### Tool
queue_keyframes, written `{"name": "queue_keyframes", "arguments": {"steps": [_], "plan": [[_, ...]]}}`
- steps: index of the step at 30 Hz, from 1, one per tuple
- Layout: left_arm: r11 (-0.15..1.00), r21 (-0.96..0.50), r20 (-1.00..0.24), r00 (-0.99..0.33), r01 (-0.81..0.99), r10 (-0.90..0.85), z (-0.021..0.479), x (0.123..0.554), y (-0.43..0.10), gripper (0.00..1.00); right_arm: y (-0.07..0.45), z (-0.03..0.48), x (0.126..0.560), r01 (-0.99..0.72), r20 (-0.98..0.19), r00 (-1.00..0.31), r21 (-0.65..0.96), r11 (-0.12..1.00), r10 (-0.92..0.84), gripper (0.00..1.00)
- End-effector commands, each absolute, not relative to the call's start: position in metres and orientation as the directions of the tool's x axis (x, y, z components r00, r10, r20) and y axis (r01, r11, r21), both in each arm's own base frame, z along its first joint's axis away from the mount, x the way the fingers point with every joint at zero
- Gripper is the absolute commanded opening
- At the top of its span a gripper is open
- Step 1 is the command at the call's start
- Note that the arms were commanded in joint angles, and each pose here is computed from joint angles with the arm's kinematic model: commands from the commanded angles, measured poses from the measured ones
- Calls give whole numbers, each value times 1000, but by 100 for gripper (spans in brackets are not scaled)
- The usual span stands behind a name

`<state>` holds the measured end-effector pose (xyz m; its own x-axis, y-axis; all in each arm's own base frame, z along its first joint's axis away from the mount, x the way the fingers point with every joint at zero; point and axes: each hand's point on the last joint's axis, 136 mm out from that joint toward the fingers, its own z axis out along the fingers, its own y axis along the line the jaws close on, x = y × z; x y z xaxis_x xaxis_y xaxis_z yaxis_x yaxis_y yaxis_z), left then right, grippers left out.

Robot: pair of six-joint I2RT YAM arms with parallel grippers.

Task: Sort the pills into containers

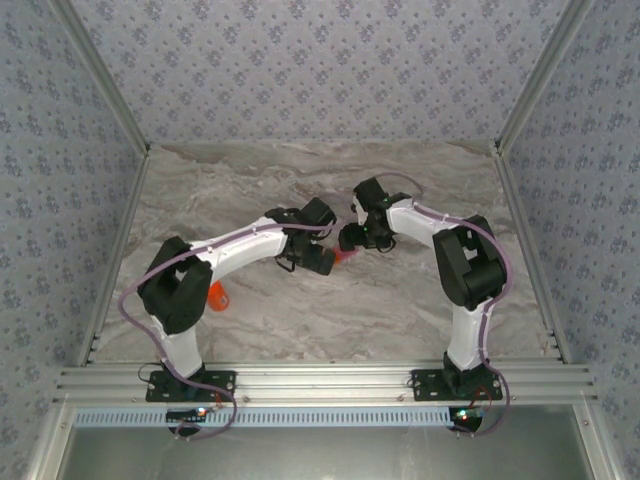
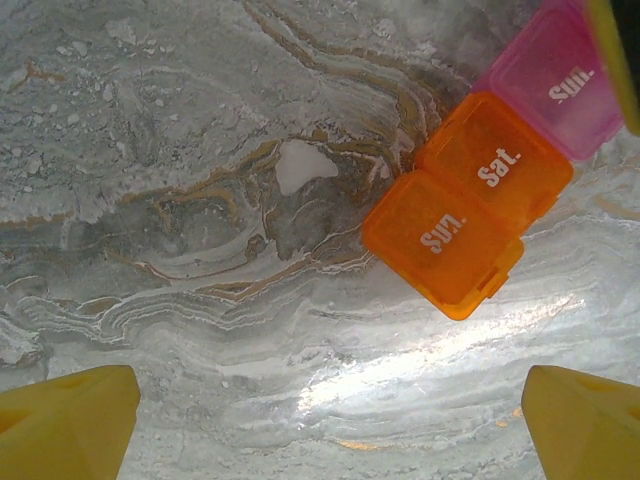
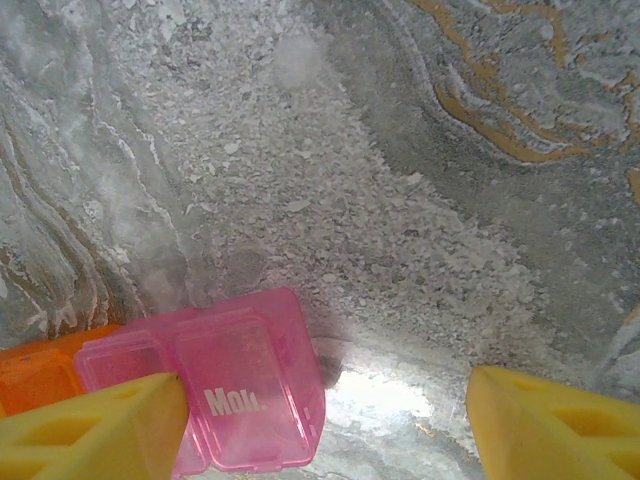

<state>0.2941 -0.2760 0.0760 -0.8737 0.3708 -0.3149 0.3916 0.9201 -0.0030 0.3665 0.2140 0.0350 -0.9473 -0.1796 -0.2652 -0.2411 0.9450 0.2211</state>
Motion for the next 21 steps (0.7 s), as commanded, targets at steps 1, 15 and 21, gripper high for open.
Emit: {"name": "queue_keyframes", "arguments": {"steps": [1, 15, 21], "plan": [[912, 19, -298, -869, 409, 396, 72, 293, -277, 98, 211, 25, 360, -235, -230, -955, 188, 954, -189, 76], [903, 14, -277, -866, 429, 416, 56, 293, -284, 98, 212, 21, 356, -238, -226, -954, 186, 953, -194, 76], [906, 34, -280, -866, 423, 414, 54, 299, -285, 98, 213, 20, 355, -241, -225, -954, 185, 953, -198, 76]]}}
